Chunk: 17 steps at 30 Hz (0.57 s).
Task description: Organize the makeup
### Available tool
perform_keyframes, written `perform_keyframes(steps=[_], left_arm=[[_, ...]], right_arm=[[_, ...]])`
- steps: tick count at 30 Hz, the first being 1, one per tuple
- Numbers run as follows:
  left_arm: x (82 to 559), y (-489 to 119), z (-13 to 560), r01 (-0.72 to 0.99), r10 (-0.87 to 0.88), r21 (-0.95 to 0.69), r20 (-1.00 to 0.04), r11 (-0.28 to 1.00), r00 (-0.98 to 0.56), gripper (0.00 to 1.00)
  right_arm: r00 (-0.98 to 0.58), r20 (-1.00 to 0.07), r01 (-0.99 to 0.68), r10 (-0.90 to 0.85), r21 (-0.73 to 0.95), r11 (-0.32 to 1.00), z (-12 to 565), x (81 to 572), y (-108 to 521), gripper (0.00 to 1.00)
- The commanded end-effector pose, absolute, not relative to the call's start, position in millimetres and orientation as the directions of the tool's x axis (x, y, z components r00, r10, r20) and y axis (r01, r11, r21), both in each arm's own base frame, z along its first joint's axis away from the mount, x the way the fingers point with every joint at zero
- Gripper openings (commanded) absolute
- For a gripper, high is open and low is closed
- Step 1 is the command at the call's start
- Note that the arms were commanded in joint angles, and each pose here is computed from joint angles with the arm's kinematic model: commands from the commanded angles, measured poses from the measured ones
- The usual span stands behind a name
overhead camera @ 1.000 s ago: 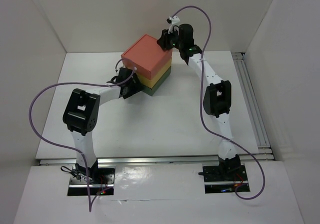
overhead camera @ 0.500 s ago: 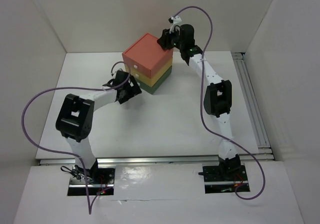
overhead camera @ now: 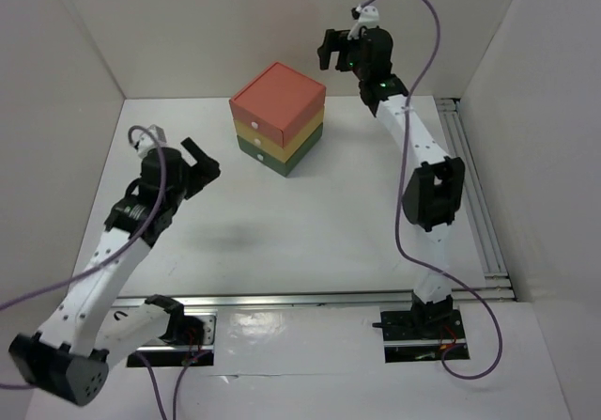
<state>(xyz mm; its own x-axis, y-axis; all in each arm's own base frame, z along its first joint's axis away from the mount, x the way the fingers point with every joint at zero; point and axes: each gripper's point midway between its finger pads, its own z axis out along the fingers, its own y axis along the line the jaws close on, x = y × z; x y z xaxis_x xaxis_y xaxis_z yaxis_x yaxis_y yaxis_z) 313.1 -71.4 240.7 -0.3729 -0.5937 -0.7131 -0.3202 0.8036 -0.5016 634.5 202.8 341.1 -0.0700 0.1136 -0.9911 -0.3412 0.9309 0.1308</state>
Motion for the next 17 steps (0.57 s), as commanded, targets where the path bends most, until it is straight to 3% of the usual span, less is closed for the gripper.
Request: perform_keyframes(steps=[1,4,5,7,8,9,10,12,17], left_arm=[[281,-54,244,-0.348,-0.561,-0.447,-0.730,0.824,-0.390,1.00],[256,-46,249,-0.356,-0.557,-0.437,-0.727,0.826,-0.402,1.00],[250,-43,248,-0.366,-0.555,-0.427,-0.728,0.827,-0.403,1.00],[242,-40,256,-0.346,-0.546,-0.432,-0.743,0.833,-0.386,1.00],[238,-38,256,-0.342,-0.537,-0.424,-0.748,0.839,-0.390,1.00],[234,-37,260,-0.339,-0.538,-0.428,-0.749,0.838,-0.386,1.00],[230,-35,263,-0.333,-0.542,-0.436,-0.752,0.836,-0.375,1.00],[227,-34,266,-0.317,-0.528,-0.430,-0.765,0.845,-0.368,1.00],[223,-35,263,-0.317,-0.536,-0.438,-0.756,0.841,-0.377,1.00]], right_arm=[[0.004,-0.986,-0.239,0.164,0.159,0.958,409,577,155,1.00],[-0.037,-0.981,-0.179,0.192,0.195,0.964,409,514,130,1.00],[-0.178,-0.965,-0.146,0.193,0.220,0.964,346,496,127,1.00],[-0.199,-0.951,-0.122,0.238,0.265,0.956,344,449,115,1.00],[-0.313,-0.919,-0.073,0.241,0.276,0.958,291,428,109,1.00],[-0.335,-0.900,-0.051,0.280,0.314,0.948,277,413,107,1.00],[-0.312,-0.902,-0.104,0.300,0.346,0.932,288,390,113,1.00],[-0.375,-0.881,-0.137,0.289,0.361,0.922,251,364,119,1.00],[-0.396,-0.872,-0.115,0.288,0.358,0.927,244,331,114,1.00]])
